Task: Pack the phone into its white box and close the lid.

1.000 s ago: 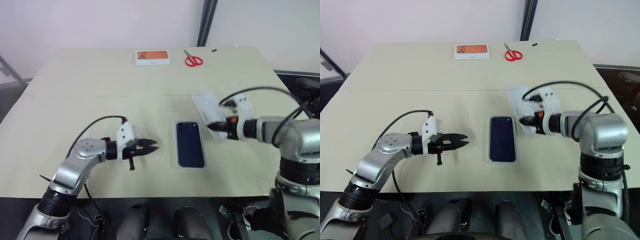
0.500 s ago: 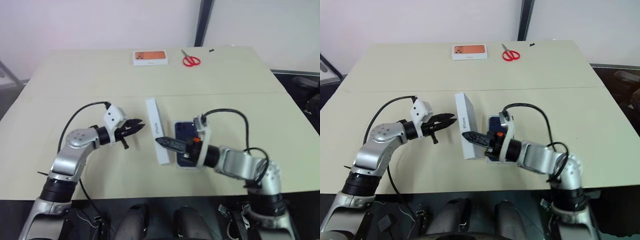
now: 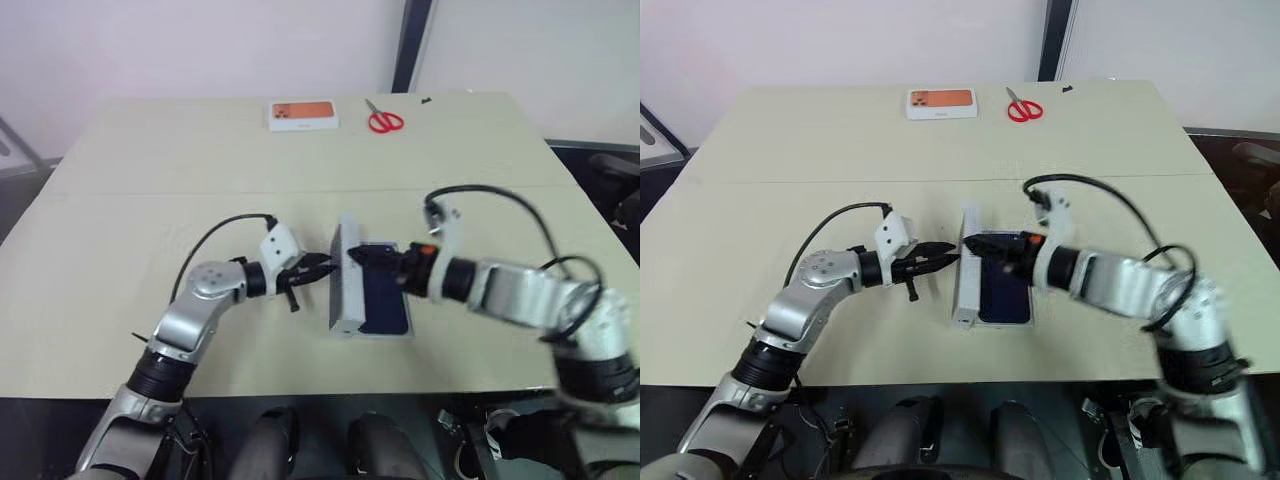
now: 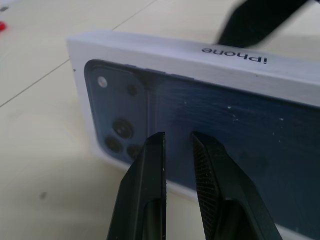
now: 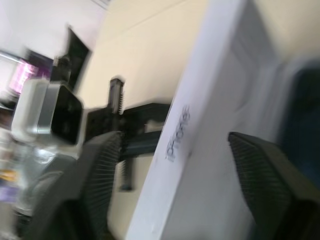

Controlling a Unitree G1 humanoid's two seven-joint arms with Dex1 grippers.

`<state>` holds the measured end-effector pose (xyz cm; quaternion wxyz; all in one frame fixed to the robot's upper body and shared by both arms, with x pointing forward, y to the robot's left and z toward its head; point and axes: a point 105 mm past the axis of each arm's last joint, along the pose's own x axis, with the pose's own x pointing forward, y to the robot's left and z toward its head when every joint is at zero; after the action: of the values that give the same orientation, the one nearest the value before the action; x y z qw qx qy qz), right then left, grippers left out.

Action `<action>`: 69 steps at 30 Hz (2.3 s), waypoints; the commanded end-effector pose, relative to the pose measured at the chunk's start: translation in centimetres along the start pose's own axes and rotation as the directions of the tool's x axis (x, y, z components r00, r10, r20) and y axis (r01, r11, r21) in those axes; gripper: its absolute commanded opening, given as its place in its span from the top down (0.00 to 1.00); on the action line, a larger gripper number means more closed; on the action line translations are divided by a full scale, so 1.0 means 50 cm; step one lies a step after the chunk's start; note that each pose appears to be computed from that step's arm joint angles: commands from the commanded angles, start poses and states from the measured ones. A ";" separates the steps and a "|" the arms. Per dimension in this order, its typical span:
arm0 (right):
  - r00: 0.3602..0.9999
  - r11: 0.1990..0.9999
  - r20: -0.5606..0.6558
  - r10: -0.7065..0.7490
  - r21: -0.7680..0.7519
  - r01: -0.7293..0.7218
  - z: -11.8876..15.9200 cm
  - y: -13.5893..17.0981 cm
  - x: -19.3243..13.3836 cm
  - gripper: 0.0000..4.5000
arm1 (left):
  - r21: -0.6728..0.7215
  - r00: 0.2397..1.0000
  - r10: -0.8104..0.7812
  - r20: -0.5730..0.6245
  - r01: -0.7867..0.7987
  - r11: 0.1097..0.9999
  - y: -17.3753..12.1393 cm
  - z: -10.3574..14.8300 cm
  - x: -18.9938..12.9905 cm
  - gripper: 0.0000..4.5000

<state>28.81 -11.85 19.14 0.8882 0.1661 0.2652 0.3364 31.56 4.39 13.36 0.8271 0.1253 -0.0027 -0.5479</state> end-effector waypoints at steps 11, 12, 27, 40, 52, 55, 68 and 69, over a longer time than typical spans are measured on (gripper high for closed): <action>0.947 0.693 -0.145 -0.286 -0.714 0.100 -0.038 -0.124 -0.029 0.99 | 0.000 0.997 0.056 0.044 -0.056 0.998 0.011 0.046 -0.014 0.81; 0.946 0.670 -0.143 -0.292 -0.736 0.095 -0.039 -0.126 -0.028 0.99 | 0.004 0.997 0.070 0.025 -0.070 0.998 0.016 0.041 -0.023 0.81; 0.955 0.539 -0.159 -0.250 -0.842 0.001 -0.049 -0.117 -0.017 0.99 | -0.032 0.975 -0.044 -0.220 0.038 0.999 -0.035 -0.047 0.000 0.81; 0.954 0.526 -0.165 -0.250 -0.851 -0.010 -0.055 -0.117 -0.019 0.99 | -0.090 0.995 -0.052 -0.091 0.044 0.995 -0.051 0.003 0.043 0.81; 0.944 0.542 -0.185 -0.274 -0.840 -0.007 -0.071 -0.135 -0.018 0.99 | -0.092 0.992 -0.061 -0.112 0.051 0.994 -0.058 -0.009 0.042 0.81; 0.940 0.546 -0.187 -0.286 -0.838 -0.001 -0.076 -0.142 -0.018 0.99 | -0.092 0.992 -0.064 -0.107 0.055 0.994 -0.060 -0.007 0.043 0.81; 0.937 0.544 -0.190 -0.295 -0.839 0.001 -0.078 -0.147 -0.021 0.99 | -0.094 0.995 -0.055 -0.085 0.047 0.994 -0.057 0.003 0.050 0.81; 0.937 0.544 -0.189 -0.295 -0.839 0.002 -0.078 -0.147 -0.022 0.99 | -0.092 0.995 -0.057 -0.085 0.049 0.995 -0.057 0.004 0.051 0.81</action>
<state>29.48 -17.85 11.71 0.8283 -0.3463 0.2500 0.3627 30.29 2.00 10.76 0.8224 0.1115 0.0998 -0.5489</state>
